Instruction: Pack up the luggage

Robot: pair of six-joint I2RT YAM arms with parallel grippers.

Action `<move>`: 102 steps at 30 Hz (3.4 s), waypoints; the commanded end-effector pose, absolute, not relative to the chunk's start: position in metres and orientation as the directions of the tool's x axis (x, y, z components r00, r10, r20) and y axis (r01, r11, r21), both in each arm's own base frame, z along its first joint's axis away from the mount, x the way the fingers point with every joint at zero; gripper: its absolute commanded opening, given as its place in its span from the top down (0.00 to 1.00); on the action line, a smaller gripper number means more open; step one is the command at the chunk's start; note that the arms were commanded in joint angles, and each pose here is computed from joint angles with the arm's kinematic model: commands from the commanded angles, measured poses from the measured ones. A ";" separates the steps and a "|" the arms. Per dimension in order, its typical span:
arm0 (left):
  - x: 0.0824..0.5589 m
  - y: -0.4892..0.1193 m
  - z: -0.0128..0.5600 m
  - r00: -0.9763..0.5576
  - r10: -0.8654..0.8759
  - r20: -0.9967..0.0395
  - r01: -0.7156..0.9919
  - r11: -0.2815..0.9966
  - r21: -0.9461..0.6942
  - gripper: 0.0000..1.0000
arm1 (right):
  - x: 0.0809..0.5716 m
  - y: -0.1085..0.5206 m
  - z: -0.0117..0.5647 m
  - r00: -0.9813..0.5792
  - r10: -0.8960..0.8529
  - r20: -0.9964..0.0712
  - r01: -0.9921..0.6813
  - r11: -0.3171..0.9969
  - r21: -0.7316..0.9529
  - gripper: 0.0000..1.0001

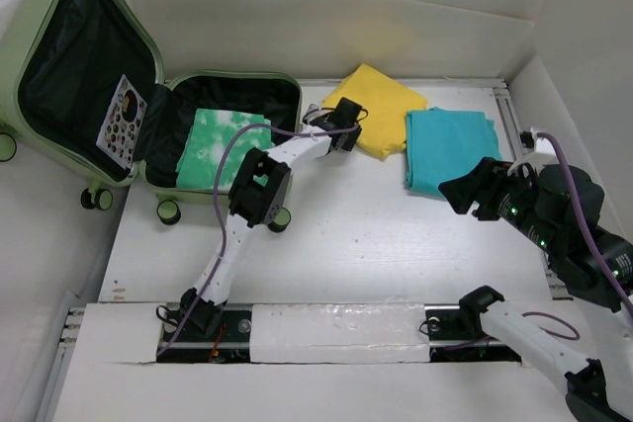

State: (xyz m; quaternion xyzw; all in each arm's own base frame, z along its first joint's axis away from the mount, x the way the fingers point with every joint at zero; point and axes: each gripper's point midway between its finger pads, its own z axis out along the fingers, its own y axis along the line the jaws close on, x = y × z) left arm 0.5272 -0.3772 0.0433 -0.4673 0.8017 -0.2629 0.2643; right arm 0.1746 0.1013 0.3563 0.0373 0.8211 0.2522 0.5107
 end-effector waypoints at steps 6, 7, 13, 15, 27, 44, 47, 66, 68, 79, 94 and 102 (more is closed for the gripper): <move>0.563 -0.373 0.079 -0.452 -0.844 -0.289 -0.477 0.503 -0.721 1.00 | 0.175 0.098 0.361 -0.461 0.321 -0.827 -0.190 0.875 0.446 0.32; 0.565 -0.375 0.097 -0.458 -0.834 -0.308 -0.442 0.514 -0.735 1.00 | 0.175 0.098 0.361 -0.461 0.321 -0.827 -0.190 0.875 0.446 0.32; 0.591 -0.375 0.264 -0.440 -0.822 -0.361 -0.103 0.446 -0.889 1.00 | 0.189 0.106 0.370 -0.440 0.332 -0.835 -0.211 0.865 0.455 0.32; 0.595 -0.365 0.307 -0.454 -0.815 -0.361 -0.016 0.412 -0.911 1.00 | 0.193 0.110 0.374 -0.432 0.336 -0.837 -0.224 0.859 0.461 0.32; 0.579 -0.224 0.456 -0.346 -0.814 -0.467 0.237 0.406 -0.883 1.00 | 0.211 0.132 0.377 -0.453 0.326 -0.830 -0.277 0.833 0.479 0.32; 0.444 -0.028 0.277 -0.263 -0.827 -0.497 -0.125 0.540 -0.832 1.00 | 0.229 0.157 0.358 -0.513 0.283 -0.810 -0.326 0.809 0.489 0.32; 0.427 -0.010 0.243 -0.226 -0.825 -0.518 -0.222 0.562 -0.797 1.00 | 0.231 0.159 0.355 -0.520 0.259 -0.814 -0.338 0.813 0.475 0.32; 0.369 -0.002 0.325 -0.081 -0.734 -0.674 -0.220 0.673 -0.706 0.30 | 0.259 0.126 0.292 -0.562 0.249 -0.789 -0.134 0.913 0.384 0.14; 0.379 -0.070 0.325 -0.239 -0.700 -0.673 -0.109 0.708 -0.697 0.30 | 0.264 0.122 0.292 -0.562 0.287 -0.776 -0.095 0.909 0.406 0.16; 0.341 -0.452 0.237 -0.726 -0.286 -0.625 0.262 0.726 -0.636 0.29 | 0.232 0.068 0.418 -0.245 0.466 -0.850 -0.025 0.874 0.486 0.51; 0.398 -0.528 0.070 -0.843 -0.172 -0.510 0.170 0.814 -0.555 0.79 | 0.193 0.101 0.398 -0.418 0.415 -0.808 -0.188 0.831 0.524 0.37; 0.424 -0.437 0.071 -0.807 -0.263 -0.529 0.034 0.873 -0.486 1.00 | 0.194 0.112 0.377 -0.484 0.390 -0.784 -0.205 0.820 0.534 0.36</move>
